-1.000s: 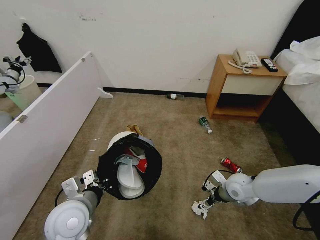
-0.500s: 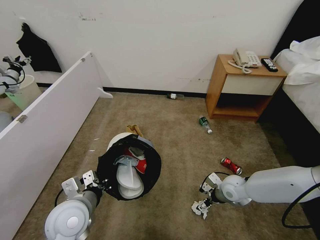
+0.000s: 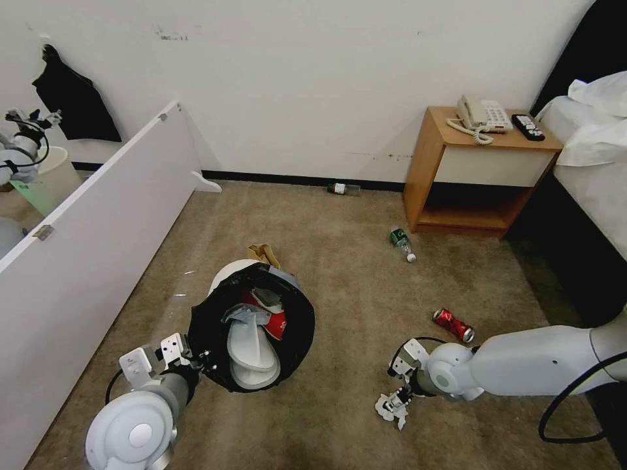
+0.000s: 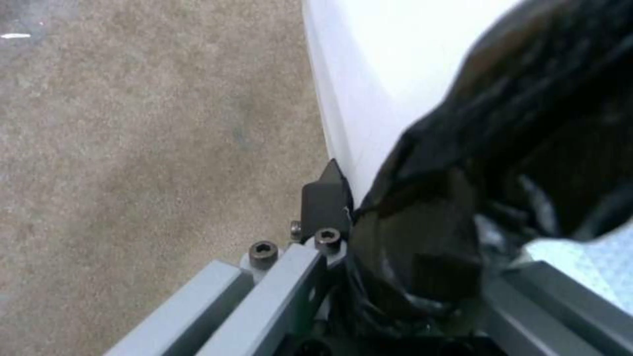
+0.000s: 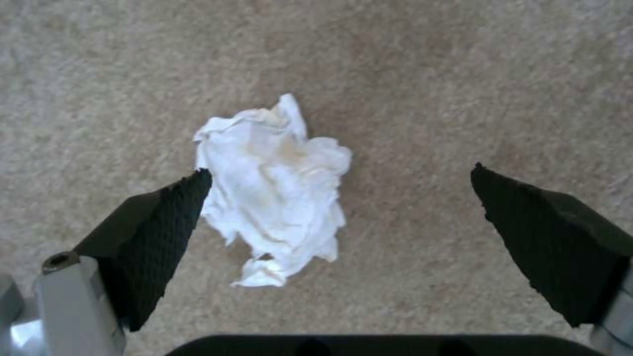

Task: Pick up the trash bin and place the garbage on the floor into it.

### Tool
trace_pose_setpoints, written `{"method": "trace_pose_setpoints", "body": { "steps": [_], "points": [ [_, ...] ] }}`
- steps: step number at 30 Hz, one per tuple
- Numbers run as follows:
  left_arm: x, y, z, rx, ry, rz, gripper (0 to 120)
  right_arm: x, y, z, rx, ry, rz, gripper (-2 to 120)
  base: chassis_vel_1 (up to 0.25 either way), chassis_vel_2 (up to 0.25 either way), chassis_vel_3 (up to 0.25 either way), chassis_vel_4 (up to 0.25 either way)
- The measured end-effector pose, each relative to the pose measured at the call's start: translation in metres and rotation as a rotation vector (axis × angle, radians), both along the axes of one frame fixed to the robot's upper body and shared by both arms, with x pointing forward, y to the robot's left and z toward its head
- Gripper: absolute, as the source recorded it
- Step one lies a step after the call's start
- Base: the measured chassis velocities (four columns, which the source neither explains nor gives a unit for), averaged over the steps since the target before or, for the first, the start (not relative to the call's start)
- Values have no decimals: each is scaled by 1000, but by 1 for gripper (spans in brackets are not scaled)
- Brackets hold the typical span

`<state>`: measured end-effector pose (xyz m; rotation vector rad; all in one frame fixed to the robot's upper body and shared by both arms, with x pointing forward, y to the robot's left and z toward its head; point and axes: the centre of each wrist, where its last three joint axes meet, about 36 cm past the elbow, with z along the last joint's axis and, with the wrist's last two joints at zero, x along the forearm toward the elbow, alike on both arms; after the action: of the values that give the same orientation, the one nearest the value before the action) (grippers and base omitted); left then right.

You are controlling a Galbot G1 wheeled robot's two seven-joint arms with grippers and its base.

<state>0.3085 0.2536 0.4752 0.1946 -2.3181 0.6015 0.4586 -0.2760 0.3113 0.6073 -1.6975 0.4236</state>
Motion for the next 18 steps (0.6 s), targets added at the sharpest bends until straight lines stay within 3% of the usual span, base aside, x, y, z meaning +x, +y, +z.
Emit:
{"method": "trace_pose_setpoints", "body": {
  "steps": [18],
  "points": [
    [-1,-2,-2,-4,4,1,0,3,-18,1,-25,-36,-18,100,0,0,0,0]
  ]
}}
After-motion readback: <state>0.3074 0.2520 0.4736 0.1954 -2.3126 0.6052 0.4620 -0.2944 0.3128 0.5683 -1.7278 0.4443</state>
